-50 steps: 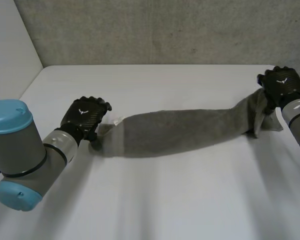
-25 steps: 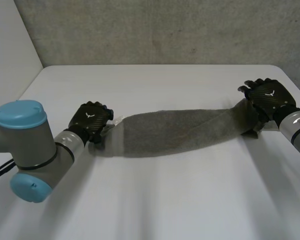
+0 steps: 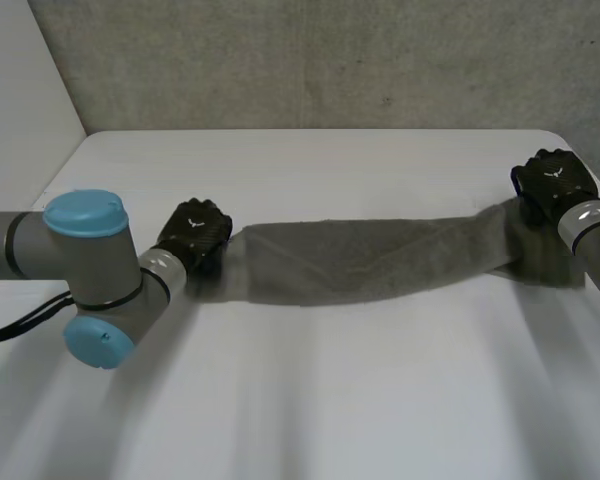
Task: Fold the towel.
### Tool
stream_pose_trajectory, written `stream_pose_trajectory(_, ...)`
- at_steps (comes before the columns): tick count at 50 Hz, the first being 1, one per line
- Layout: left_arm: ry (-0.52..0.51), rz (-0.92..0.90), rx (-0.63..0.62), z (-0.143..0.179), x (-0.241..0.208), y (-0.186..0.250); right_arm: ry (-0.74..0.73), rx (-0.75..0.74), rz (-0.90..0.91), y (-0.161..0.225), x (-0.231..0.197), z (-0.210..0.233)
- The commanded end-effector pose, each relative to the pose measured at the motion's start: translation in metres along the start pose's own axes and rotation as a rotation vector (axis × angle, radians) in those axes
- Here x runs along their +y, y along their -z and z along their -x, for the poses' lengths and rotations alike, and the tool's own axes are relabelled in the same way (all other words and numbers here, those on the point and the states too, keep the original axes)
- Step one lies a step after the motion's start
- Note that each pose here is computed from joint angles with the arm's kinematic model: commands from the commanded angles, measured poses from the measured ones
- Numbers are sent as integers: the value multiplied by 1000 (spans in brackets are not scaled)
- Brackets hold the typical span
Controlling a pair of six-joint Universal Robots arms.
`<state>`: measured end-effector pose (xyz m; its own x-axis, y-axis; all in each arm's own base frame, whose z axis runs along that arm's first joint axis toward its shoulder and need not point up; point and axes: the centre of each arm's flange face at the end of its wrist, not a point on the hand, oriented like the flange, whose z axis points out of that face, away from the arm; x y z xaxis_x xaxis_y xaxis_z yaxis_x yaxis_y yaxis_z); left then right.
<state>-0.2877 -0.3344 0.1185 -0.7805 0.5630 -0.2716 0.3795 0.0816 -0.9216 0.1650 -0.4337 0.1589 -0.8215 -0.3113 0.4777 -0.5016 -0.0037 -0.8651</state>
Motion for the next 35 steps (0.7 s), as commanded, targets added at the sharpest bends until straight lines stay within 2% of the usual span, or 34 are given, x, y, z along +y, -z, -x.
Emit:
stream_pose_trajectory(1,14,69,27,-5,5,6,-61,-97,0,11,-3,11)
stream_pose_trajectory(9,23,37,-9,12,-38,41,-121,-271,-98,58,-45,13)
stream_pose_trajectory(15,27,-19,-70,35,-63,63,-124,-316,-132,81,-68,-1)
stream_pose_trajectory(17,51,-67,-101,45,-83,76,-121,-328,-133,86,-75,-5)
stream_pose_trajectory(21,104,-72,-108,51,-95,89,-113,-318,-130,91,-85,-13)
stream_pose_trajectory(28,224,-105,-17,55,-119,129,-120,-311,-132,121,-109,-31)
stream_pose_trajectory(35,254,-131,34,63,-124,145,-136,-376,-184,136,-121,-43)
